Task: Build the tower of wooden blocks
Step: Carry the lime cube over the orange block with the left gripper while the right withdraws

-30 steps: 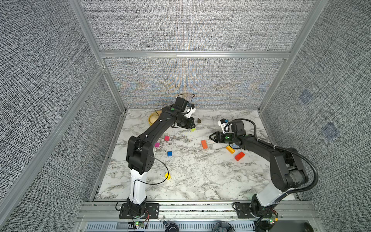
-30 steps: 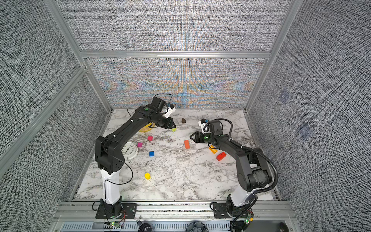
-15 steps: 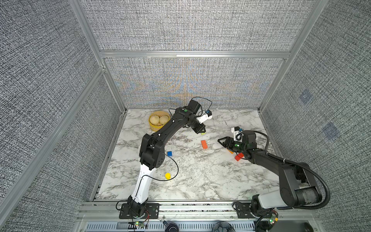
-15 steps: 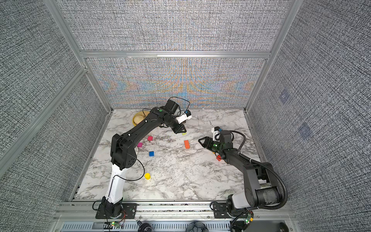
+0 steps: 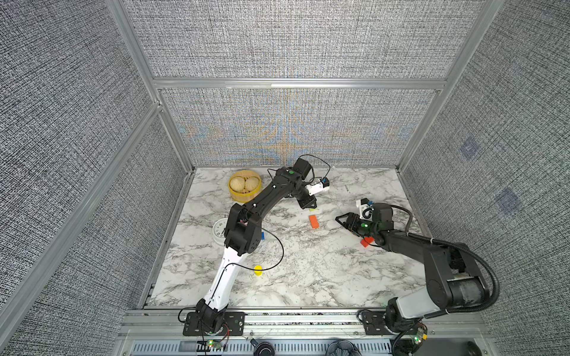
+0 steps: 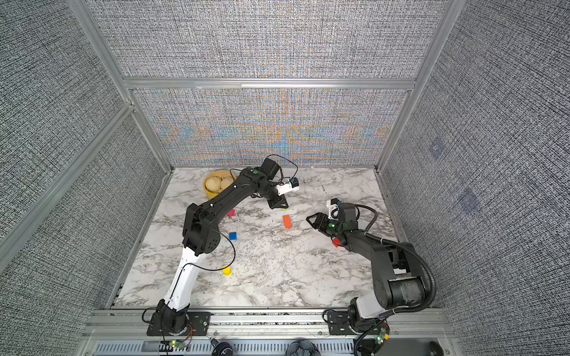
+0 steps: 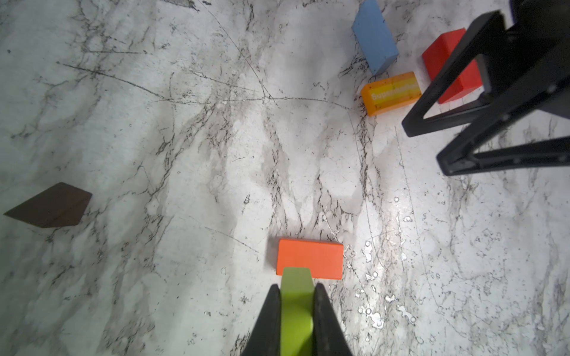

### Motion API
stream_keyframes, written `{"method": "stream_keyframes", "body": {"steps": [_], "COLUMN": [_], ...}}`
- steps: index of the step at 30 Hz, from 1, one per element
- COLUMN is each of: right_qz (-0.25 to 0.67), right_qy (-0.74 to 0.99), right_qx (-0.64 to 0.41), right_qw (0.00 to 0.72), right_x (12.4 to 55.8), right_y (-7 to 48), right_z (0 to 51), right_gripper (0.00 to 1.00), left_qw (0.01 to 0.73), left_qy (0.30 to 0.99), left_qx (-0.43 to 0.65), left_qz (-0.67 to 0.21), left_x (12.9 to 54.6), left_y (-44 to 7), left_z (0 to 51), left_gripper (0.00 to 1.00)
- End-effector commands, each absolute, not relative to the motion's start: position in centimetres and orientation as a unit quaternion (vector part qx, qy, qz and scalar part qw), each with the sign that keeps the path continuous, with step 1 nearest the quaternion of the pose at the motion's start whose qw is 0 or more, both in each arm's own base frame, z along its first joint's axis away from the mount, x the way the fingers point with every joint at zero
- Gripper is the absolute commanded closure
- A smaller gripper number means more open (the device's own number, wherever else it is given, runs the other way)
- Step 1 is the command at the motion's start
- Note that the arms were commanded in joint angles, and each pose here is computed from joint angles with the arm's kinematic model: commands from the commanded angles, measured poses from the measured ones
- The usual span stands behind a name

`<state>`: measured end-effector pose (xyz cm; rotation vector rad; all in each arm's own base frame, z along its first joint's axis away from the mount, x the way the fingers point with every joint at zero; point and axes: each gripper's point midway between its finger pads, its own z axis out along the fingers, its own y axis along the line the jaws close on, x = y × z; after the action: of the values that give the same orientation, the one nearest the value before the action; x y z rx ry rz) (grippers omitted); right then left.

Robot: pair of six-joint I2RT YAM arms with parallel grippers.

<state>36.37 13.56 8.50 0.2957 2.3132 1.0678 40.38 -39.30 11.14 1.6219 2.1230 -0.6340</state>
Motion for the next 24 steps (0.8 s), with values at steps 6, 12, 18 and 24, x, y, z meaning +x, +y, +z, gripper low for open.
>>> {"method": "stream_keyframes", "body": {"steps": [6, 12, 18, 24], "right_qz": [0.414, 0.419, 0.431, 0.442], "right_qy": [0.854, 0.853, 0.850, 0.845], "right_qx": [0.099, 0.099, 0.102, 0.105], "right_qw": [0.299, 0.294, 0.285, 0.281], "right_x": [37.2, 37.4, 37.8, 38.1], "right_y": [13.8, 14.0, 14.3, 14.6], "right_z": [9.1, 8.8, 8.3, 7.9], "right_gripper": [0.42, 0.43, 0.43, 0.44], "left_qw": [0.194, 0.191, 0.190, 0.185], "left_qy": [0.740, 0.731, 0.726, 0.726], "left_qx": [0.596, 0.608, 0.612, 0.616], "left_qz": [-0.246, -0.244, -0.250, -0.243], "left_x": [40.2, 40.2, 40.3, 40.4], "left_y": [-40.0, -40.1, -40.4, -40.3], "left_z": [9.3, 8.1, 7.4, 6.3], "left_gripper": [0.94, 0.94, 0.94, 0.94]}}
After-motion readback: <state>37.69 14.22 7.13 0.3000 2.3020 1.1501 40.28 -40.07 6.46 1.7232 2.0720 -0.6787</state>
